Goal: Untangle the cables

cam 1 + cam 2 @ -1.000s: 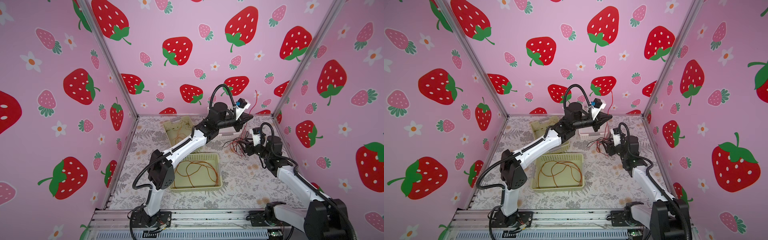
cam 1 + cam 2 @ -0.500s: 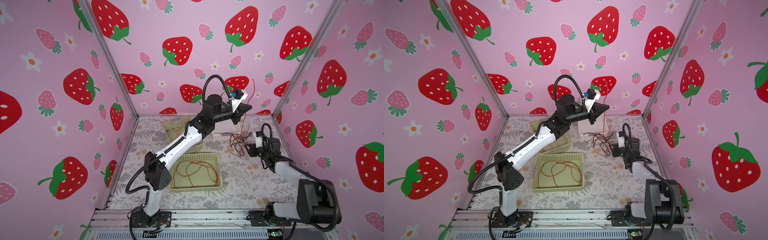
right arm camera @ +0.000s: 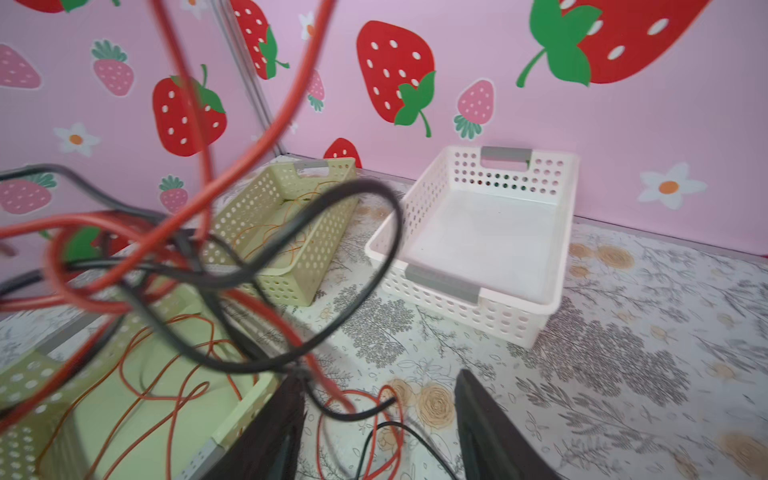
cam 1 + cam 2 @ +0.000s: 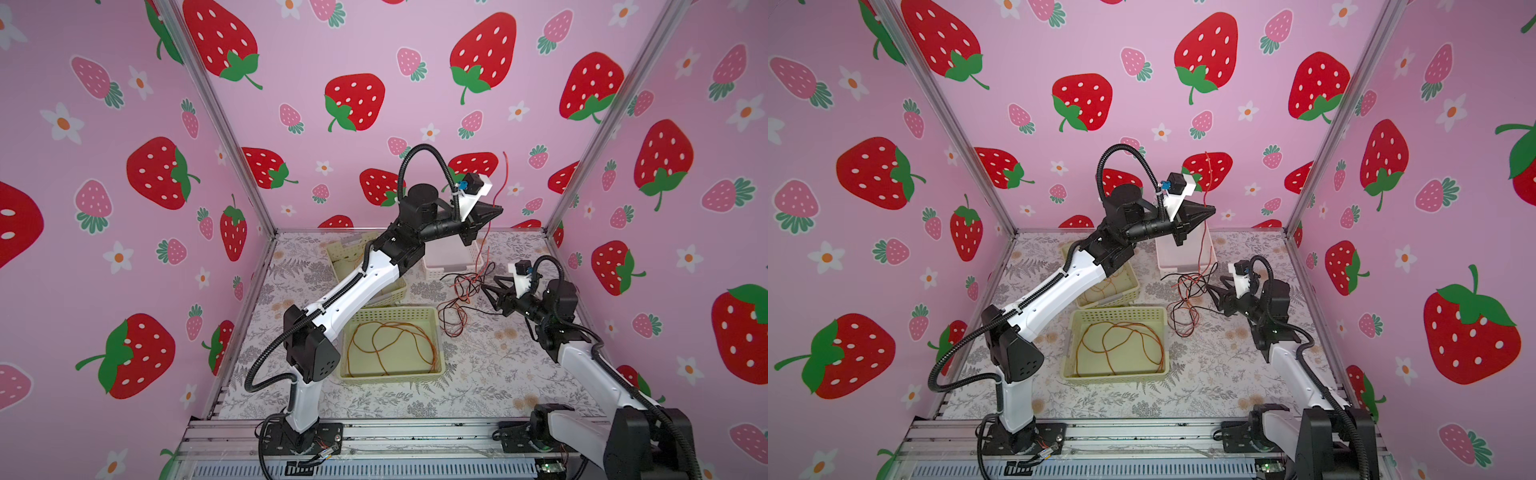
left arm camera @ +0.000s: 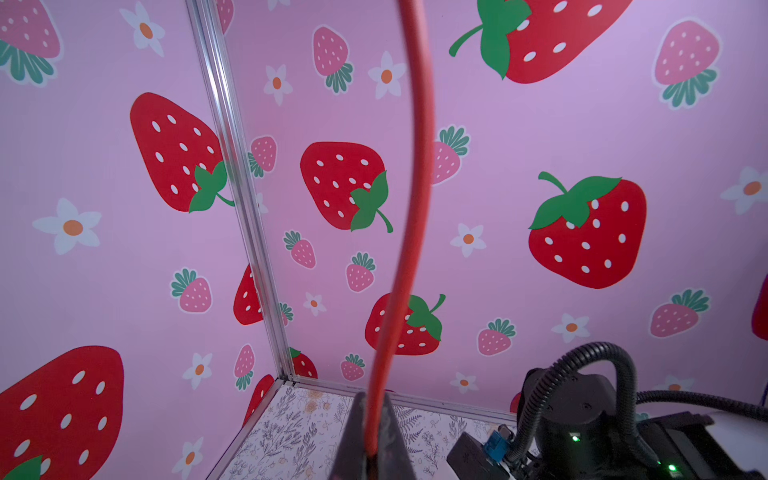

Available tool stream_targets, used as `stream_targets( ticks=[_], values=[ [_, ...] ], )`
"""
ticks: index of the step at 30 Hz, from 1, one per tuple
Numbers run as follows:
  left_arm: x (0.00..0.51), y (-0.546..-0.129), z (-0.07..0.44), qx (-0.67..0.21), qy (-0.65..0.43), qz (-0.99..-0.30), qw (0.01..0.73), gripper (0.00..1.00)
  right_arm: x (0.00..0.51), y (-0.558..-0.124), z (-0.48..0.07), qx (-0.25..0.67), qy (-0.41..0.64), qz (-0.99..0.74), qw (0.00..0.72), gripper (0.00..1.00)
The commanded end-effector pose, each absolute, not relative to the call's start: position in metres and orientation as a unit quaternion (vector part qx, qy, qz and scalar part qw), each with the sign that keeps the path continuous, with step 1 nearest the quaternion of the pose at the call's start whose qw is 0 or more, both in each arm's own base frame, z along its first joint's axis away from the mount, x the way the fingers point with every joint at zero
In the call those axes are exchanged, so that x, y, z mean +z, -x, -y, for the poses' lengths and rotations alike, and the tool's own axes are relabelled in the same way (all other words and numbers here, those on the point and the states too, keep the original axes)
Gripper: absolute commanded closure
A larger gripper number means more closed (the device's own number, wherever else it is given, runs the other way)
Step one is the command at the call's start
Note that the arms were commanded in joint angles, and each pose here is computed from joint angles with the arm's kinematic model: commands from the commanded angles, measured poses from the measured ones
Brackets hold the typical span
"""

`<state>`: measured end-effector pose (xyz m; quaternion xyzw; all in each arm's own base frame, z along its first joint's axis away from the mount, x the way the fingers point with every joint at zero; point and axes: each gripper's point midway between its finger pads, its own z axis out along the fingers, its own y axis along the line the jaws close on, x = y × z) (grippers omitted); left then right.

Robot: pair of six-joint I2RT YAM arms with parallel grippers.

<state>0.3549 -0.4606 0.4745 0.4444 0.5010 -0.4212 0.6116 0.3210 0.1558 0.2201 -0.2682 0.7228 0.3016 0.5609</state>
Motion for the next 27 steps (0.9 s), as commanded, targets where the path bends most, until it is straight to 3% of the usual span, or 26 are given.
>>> stream_targets(
  ticks=[1,13,18,21,27],
  values=[
    [0.497,-0.338,0.456,-0.428,-0.460,-0.467,0.621,1.00,0.234,-0.306,-0.174,0.323,0.323,-0.681,0.573,0.40],
    [0.492,-0.338,0.456,-0.422,-0.468,-0.470,0.618,1.00,0.246,-0.332,-0.154,0.258,0.260,-0.701,0.612,0.53],
    [0.492,-0.335,0.456,-0.434,-0.467,-0.469,0.611,1.00,0.259,-0.330,-0.153,0.252,0.256,-0.687,0.632,0.52],
    [0.493,-0.334,0.457,-0.441,-0.465,-0.466,0.610,1.00,0.258,-0.325,-0.169,0.271,0.293,-0.678,0.617,0.58],
    [0.493,-0.335,0.455,-0.433,-0.465,-0.468,0.614,1.00,0.255,-0.328,-0.180,0.266,0.309,-0.679,0.611,0.82]
  ],
)
